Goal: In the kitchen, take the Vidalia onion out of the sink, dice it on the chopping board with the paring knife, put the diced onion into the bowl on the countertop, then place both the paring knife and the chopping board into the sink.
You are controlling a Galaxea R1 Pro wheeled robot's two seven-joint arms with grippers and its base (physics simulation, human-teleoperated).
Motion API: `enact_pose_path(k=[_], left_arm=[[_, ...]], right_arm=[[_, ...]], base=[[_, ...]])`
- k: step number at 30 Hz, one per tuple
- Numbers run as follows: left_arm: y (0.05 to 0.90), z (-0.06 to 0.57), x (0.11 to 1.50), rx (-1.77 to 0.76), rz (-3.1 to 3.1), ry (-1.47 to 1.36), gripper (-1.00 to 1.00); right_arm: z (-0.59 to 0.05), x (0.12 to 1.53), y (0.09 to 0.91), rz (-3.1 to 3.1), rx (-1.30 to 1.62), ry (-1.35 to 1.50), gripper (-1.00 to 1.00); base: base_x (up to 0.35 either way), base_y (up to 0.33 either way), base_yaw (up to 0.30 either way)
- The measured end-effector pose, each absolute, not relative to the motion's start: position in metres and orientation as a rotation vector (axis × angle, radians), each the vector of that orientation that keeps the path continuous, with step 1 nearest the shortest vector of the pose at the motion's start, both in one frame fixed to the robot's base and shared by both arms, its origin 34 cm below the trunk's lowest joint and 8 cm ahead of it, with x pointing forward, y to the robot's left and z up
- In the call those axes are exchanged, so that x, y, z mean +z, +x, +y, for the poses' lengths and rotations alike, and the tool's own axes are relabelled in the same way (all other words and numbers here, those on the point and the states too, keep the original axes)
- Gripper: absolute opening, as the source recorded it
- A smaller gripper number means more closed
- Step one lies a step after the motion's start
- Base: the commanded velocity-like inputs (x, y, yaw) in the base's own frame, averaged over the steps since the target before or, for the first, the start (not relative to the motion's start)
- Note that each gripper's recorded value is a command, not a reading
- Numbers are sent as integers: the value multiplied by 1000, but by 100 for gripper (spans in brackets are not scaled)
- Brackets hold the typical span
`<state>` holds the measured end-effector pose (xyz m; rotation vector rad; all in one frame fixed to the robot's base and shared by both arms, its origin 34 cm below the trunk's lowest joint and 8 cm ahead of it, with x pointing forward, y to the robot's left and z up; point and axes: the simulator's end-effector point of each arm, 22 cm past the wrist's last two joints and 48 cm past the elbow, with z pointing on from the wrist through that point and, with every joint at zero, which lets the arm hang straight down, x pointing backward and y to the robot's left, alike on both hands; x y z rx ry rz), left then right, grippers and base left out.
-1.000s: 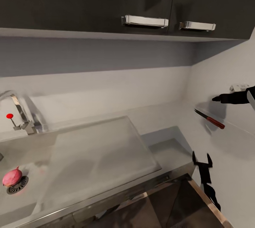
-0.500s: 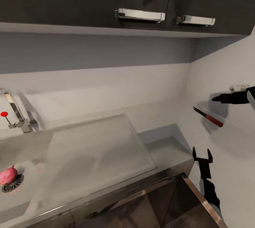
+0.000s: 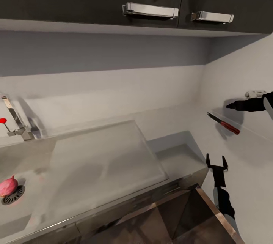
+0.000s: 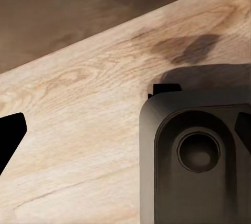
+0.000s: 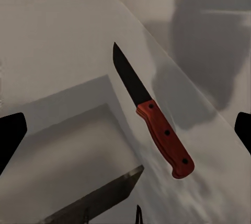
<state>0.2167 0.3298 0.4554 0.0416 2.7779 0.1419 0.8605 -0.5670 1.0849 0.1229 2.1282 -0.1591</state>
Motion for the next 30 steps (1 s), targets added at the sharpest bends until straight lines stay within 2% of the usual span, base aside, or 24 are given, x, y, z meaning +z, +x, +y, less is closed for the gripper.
enact_pose_path(k=[30], left_arm=[[217,330,455,141,2778,45,100]], right_arm=[[-567,1086,861,2126,-164,121,100]], base=[[0,0,0]])
